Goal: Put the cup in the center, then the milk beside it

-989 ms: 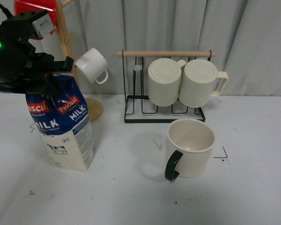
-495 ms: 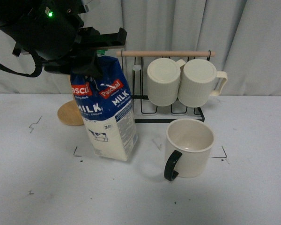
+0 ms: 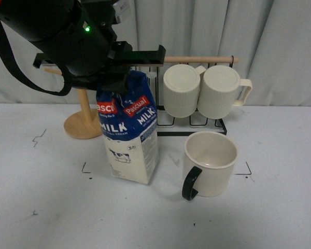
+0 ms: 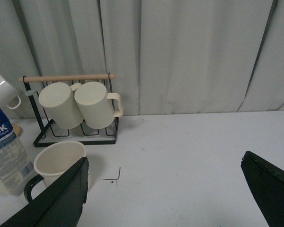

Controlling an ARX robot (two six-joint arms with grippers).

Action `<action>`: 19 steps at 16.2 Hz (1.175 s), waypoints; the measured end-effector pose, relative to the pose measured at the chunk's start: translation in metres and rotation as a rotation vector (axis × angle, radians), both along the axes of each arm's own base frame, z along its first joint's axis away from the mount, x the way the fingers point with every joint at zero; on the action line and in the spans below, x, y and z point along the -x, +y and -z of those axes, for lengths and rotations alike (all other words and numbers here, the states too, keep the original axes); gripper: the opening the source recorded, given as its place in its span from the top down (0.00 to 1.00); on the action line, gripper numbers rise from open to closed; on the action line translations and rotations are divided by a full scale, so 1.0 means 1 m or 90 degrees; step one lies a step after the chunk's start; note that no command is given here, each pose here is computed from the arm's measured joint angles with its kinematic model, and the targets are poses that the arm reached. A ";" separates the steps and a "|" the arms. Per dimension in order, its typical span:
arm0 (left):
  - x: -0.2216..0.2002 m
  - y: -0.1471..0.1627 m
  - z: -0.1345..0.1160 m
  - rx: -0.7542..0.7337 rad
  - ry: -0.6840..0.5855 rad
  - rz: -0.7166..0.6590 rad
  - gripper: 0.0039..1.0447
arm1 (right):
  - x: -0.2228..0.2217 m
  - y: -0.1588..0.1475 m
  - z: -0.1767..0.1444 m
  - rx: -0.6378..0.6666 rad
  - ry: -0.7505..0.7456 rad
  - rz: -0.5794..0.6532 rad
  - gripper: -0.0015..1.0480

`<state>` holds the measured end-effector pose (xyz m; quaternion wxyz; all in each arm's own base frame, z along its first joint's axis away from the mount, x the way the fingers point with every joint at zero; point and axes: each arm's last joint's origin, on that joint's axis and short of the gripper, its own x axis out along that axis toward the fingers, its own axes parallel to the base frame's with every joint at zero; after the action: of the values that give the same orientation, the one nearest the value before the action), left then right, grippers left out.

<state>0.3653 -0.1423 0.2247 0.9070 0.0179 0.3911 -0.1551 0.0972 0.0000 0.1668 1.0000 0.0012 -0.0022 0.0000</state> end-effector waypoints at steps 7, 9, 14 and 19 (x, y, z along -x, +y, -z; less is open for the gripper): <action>0.002 -0.015 0.007 -0.007 -0.002 -0.001 0.96 | 0.000 0.000 0.000 0.000 0.000 0.000 0.06; 0.003 -0.018 0.011 -0.022 0.006 -0.006 0.96 | 0.000 0.000 0.000 0.000 0.000 0.000 0.06; 0.004 -0.023 0.015 -0.011 0.019 -0.012 0.96 | 0.000 0.000 0.000 0.000 0.000 0.000 0.06; 0.003 -0.031 0.015 -0.006 0.022 -0.013 0.96 | 0.000 0.000 0.000 0.000 0.000 0.000 0.06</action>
<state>0.3622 -0.1733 0.2095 0.9015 0.0156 0.4078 -0.1443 0.0972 0.0000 0.1668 1.0000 0.0012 -0.0020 0.0000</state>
